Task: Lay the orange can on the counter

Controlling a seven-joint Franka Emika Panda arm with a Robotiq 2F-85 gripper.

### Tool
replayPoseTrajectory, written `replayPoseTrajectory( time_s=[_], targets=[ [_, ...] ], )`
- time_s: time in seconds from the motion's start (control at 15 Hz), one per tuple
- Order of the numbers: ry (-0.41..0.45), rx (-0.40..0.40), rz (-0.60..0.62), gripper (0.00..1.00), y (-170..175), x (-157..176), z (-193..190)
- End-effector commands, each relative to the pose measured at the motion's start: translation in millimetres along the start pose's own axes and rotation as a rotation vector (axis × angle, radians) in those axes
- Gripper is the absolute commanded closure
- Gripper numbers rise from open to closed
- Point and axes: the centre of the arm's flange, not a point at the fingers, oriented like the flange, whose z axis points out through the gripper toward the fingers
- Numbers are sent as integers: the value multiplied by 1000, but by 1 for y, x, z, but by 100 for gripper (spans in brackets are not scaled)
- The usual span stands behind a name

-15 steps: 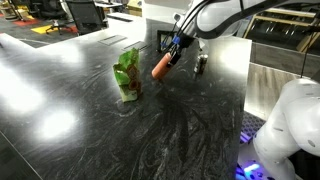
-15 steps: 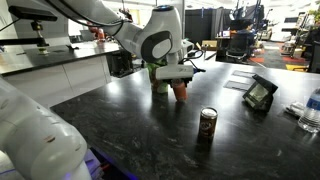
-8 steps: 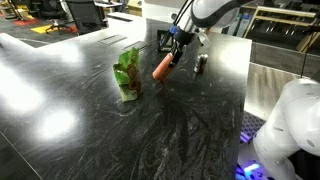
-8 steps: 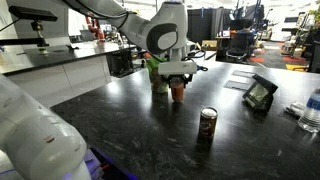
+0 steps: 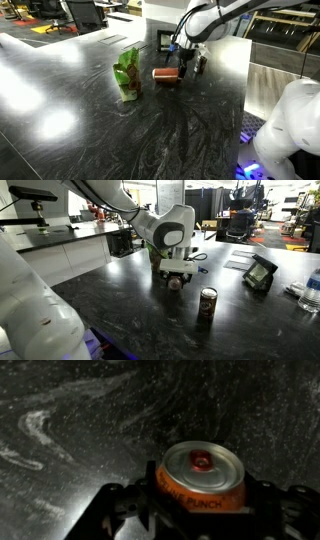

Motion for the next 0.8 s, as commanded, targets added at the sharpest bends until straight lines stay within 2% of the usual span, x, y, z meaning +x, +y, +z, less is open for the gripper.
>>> replayPoseTrajectory(
  time_s=[0.0,0.27,0.33,0.47,0.73],
  targets=[
    [-101,69,-3,53,7,-2,52],
    [-114,52,-2,53,6,0,40],
    [-118,37,-5,12,4,0,36],
    [-140,13,-12,2,1,2,26],
    [-244,-69,-32,0,-10,4,-6]
  ],
)
